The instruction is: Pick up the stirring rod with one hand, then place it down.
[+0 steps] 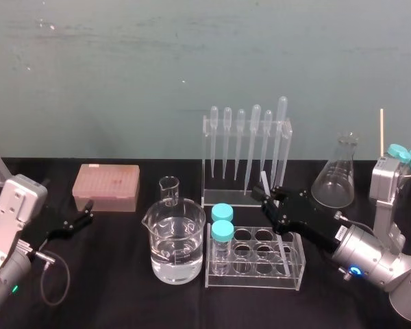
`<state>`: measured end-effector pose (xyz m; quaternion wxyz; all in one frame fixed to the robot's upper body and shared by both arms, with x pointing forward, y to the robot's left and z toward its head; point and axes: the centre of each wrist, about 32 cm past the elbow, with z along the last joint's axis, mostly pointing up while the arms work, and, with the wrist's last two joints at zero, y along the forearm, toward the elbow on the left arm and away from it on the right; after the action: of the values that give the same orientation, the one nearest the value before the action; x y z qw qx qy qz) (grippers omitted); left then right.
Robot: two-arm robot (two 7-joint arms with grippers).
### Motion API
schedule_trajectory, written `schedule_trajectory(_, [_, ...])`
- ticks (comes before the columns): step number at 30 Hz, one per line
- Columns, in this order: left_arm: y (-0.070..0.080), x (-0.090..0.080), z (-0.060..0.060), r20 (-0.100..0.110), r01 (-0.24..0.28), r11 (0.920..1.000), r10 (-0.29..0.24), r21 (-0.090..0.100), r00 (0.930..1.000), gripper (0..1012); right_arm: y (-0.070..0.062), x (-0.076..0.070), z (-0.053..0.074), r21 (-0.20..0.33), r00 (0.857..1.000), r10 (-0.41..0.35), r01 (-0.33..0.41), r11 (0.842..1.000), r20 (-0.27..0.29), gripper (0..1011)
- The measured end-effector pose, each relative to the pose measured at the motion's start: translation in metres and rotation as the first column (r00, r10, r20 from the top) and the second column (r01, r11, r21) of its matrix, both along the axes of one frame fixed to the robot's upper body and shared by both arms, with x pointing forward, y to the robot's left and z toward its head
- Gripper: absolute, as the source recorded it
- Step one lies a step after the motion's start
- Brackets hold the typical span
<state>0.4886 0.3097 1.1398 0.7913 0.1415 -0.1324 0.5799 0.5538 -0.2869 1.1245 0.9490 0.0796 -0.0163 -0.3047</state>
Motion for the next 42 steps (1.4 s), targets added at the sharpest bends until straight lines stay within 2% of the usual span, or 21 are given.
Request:
schedule_trajectory(3, [0.000,0.000,0.000,0.000,0.000,1.0000,0.000,0.000,1.0000,1000,0.000,0.000,0.000,0.000,1.000,0.000,0.000,1.000,0.001,96])
schedule_trajectory(4, [0.000,0.000,0.000,0.000,0.000,1.0000,0.000,0.000,1.0000,1000,0.000,0.000,0.000,0.000,1.000,0.000,0.000,1.000,0.001,150])
schedule_trajectory(6, [0.000,0.000,0.000,0.000,0.000,1.0000,0.000,0.000,1.0000,1000,0.000,0.000,0.000,0.000,1.000,0.000,0.000,1.000,0.001,160])
schedule_trajectory(8, [0.000,0.000,0.000,0.000,0.000,1.0000,0.000,0.000,1.0000,1000,0.000,0.000,0.000,0.000,1.000,0.000,0.000,1.000,0.002,266])
schedule_trajectory(16, [0.000,0.000,0.000,0.000,0.000,1.0000,0.000,0.000,1.0000,1000,0.000,0.000,0.000,0.001,1.000,-0.001,0.001,1.000,0.003,501])
schedule_trajectory(21, [0.000,0.000,0.000,0.000,0.000,1.0000,0.000,0.000,1.0000,1000,0.000,0.000,0.000,0.001,1.000,-0.001,0.001,1.000,0.003,695])
schedule_trajectory(27, [0.000,0.000,0.000,0.000,0.000,1.0000,0.000,0.000,1.0000,1000,0.000,0.000,0.000,0.001,1.000,-0.001,0.001,1.000,0.003,839])
schedule_trajectory(29, [0.000,0.000,0.000,0.000,0.000,1.0000,0.000,0.000,1.0000,1000,0.000,0.000,0.000,0.001,1.000,-0.001,0.001,1.000,0.004,915])
schedule_trajectory(32, [0.000,0.000,0.000,0.000,0.000,1.0000,0.000,0.000,1.0000,1000,0.002,0.001,0.005,0.012,0.999,-0.004,0.003,1.000,0.052,990])
schedule_trajectory(33, [0.000,0.000,0.000,0.000,0.000,1.0000,0.000,0.000,1.0000,1000,0.003,0.001,0.007,0.018,0.998,-0.005,0.004,1.000,0.067,997])
schedule_trajectory(34, [0.000,0.000,0.000,0.000,0.000,1.0000,0.000,0.000,1.0000,1000,0.005,0.002,0.012,0.037,0.994,-0.011,0.007,0.999,0.105,1003])
schedule_trajectory(35, [0.000,0.000,0.000,0.000,0.000,1.0000,0.000,0.000,1.0000,1000,0.005,0.002,0.012,0.037,0.994,-0.011,0.007,0.999,0.105,1003])
schedule_trajectory(38, [0.000,0.000,0.000,0.000,0.000,1.0000,0.000,0.000,1.0000,1000,0.010,0.002,0.025,0.093,0.977,-0.052,0.033,0.995,0.208,1003])
schedule_trajectory(40, [0.000,0.000,0.000,0.000,0.000,1.0000,0.000,0.000,1.0000,1000,0.010,0.000,0.032,0.121,0.964,-0.102,0.074,0.990,0.246,1003])
schedule_trajectory(42, [0.000,0.000,0.000,0.000,0.000,1.0000,0.000,0.000,1.0000,1000,0.009,-0.002,0.036,0.132,0.956,-0.144,0.113,0.985,0.257,1003])
